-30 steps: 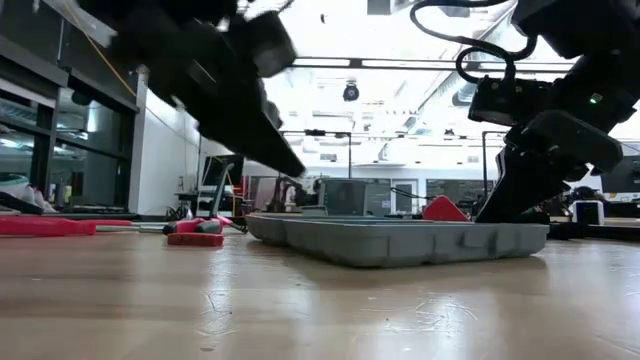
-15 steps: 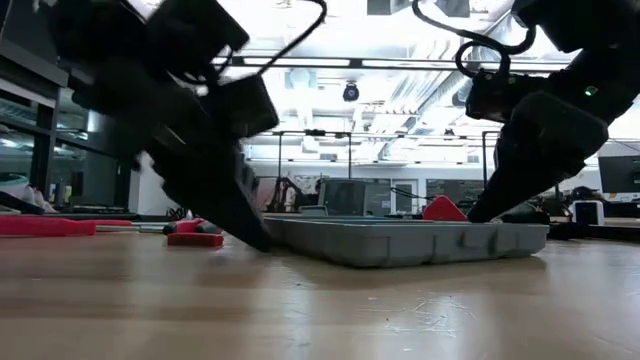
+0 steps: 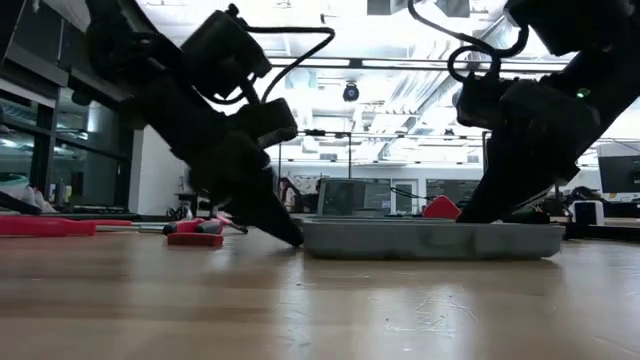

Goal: Prefit tool cases

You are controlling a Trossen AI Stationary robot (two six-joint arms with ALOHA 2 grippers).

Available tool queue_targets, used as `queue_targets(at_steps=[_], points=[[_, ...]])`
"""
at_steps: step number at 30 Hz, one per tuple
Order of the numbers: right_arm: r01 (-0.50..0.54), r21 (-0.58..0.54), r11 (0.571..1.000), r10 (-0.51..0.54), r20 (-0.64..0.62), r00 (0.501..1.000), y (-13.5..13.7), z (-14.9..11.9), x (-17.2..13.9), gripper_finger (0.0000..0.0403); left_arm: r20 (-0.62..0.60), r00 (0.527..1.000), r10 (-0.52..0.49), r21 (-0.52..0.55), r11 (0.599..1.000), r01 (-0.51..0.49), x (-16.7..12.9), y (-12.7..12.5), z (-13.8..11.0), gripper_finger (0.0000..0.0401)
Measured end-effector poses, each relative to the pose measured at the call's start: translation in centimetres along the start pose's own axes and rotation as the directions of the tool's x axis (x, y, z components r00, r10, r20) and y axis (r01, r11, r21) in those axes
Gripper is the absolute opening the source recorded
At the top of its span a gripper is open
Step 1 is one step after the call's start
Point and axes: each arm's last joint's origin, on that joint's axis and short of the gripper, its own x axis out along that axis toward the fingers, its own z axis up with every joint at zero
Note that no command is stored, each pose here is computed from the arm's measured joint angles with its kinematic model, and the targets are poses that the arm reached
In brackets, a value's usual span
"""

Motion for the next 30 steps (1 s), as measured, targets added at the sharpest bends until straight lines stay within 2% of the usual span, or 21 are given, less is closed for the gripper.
queue_targets(at_steps=[4,12,18,24,30], points=[[-0.012,-0.008,1.000,0.012,0.003,1.000,0.1,0.1,0.0,0.0000,0.020,0.999,0.043,-0.020,0.999,-0.043,-0.1,0.9,0.5,0.0000],[0.028,-0.049,0.998,-0.026,0.027,0.999,0.0,0.0,0.0,0.0000,-0.001,0.999,-0.047,-0.012,0.999,0.047,-0.6,0.7,0.7,0.0000],[0.051,-0.072,0.996,-0.049,0.039,0.998,-0.1,0.0,0.0,0.0000,-0.056,0.995,-0.078,0.019,0.997,0.079,-2.4,0.1,1.1,0.0000],[0.059,-0.080,0.995,-0.056,0.046,0.997,-0.1,0.0,0.0,0.0000,-0.131,0.988,-0.078,0.042,0.996,0.085,-5.3,0.2,1.6,0.0000],[0.063,-0.100,0.993,-0.058,0.047,0.997,-0.1,0.0,0.0,0.0000,-0.310,0.950,-0.044,0.054,0.996,0.064,-7.3,0.7,0.4,0.0001]])
